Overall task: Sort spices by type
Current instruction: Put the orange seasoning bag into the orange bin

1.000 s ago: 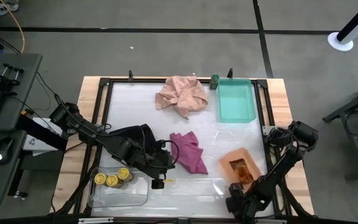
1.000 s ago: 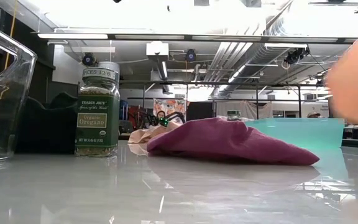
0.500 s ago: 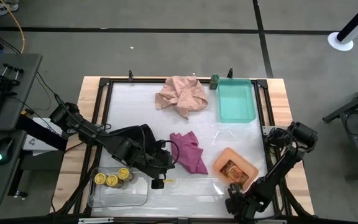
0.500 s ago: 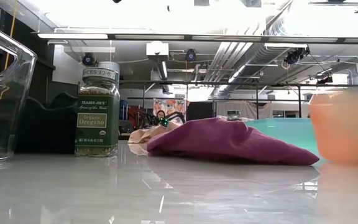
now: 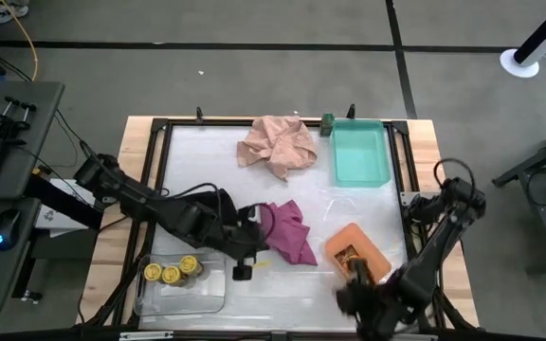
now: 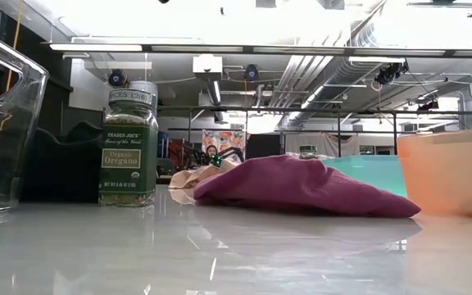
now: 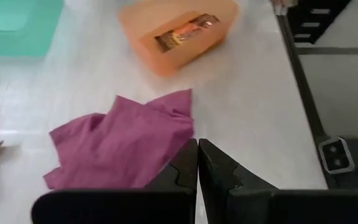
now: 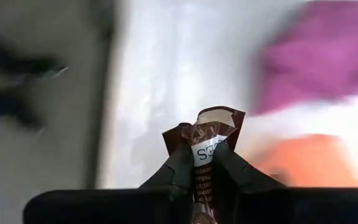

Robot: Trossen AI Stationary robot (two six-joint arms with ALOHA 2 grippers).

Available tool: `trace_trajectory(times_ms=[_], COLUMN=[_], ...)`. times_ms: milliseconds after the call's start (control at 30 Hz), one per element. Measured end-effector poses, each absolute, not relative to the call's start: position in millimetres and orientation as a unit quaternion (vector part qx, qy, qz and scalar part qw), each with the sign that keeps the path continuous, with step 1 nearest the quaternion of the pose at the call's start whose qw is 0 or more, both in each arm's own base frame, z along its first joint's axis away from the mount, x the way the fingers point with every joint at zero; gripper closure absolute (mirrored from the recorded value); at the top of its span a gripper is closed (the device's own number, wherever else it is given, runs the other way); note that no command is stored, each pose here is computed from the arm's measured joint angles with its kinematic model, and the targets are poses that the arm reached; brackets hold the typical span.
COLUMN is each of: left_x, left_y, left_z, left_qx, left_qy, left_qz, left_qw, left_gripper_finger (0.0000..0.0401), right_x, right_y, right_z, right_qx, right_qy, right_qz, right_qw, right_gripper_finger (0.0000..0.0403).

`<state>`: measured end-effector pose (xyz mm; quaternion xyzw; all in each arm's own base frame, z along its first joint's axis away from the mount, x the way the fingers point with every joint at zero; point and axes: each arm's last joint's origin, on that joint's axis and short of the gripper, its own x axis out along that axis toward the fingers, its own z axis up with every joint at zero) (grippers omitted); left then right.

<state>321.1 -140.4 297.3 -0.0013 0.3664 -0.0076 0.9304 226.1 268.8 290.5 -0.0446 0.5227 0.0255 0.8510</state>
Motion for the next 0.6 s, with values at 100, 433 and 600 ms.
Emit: trace_trajectory(times_ms=[100,433,600], left_x=[329.3,387.1,423.0], left_y=[-130.2,-125.7,-147.7], left_z=[296.6,251.6,198.5], left_qx=[-0.012,-0.053,-0.101], left_qy=[0.357,0.306,0.250], left_qz=[0.006,-0.012,-0.040], left_qw=[0.934,0.950,0.962], left_gripper_finger=[0.0401,0.0401,0.0401], right_x=[222.3,146.3,119.1], right_y=[240.4,142.8,119.5], right_z=[306.9,283.8,260.3], right_qx=[-0.027,0.200,0.274], right_qy=[0.502,0.506,0.543], right_qz=[-0.074,-0.332,-0.366], right_qw=[0.861,0.770,0.704], right_gripper_finger=[0.0382,0.0382,0.0382])
